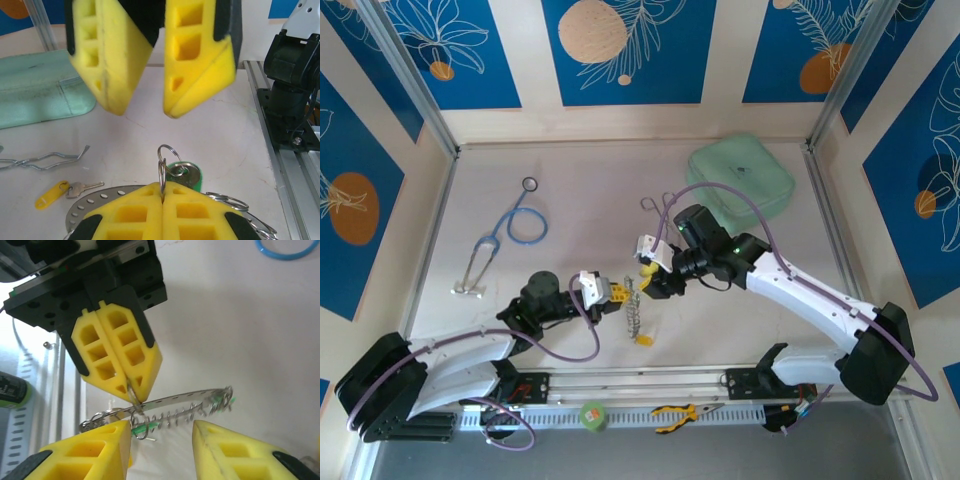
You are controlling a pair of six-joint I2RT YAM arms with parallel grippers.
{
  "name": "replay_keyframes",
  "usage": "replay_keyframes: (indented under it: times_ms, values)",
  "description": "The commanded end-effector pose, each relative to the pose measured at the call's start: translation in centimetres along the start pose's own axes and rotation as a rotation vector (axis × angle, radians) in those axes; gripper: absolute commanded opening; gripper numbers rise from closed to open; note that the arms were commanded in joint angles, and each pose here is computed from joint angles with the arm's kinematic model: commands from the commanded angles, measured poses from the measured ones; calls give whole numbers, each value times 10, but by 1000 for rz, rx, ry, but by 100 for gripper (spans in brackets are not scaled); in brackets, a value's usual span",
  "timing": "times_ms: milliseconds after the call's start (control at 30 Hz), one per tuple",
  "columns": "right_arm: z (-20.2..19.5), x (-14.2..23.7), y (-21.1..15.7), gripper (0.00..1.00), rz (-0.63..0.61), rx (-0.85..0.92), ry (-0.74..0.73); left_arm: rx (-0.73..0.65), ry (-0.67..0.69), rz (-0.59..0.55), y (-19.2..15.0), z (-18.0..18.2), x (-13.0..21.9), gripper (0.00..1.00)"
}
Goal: Put the keys on the keyring
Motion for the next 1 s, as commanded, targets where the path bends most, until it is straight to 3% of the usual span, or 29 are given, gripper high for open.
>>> replay_keyframes:
  times_ms: [0, 200, 400, 467, 700, 833, 967]
  values:
    - [6, -2, -4, 37, -12, -64, 65, -30, 7, -91, 14, 0, 1, 0]
    - [6, -9, -7, 32, -1, -88, 106, -32, 5, -101, 16, 0, 1, 0]
    - [6, -17, -9, 4, 13, -112, 164, -35, 5, -106, 17, 0, 2, 0]
    - [6, -18, -11, 0, 18, -114, 168, -39, 5, -110, 18, 0, 2, 0]
    - [-3, -25, -16, 2, 32, -136, 173, -42, -1, -132, 21, -1, 3, 0]
    - [-4, -28, -14, 11, 2, -144, 200, -39, 2, -154, 22, -1, 4, 0]
    - [-4, -27, -17, 28, -41, -153, 201, -40, 17, -167, 22, 0, 5, 0]
Point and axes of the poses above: each hand's point on the last joint's axis, 136 mm out from that joint toward the fingers, its own x axis back along the fingers, its own z axis along the line the jaws close on, y = z × x, the point moved 9 cm from there along x, back along the fingers
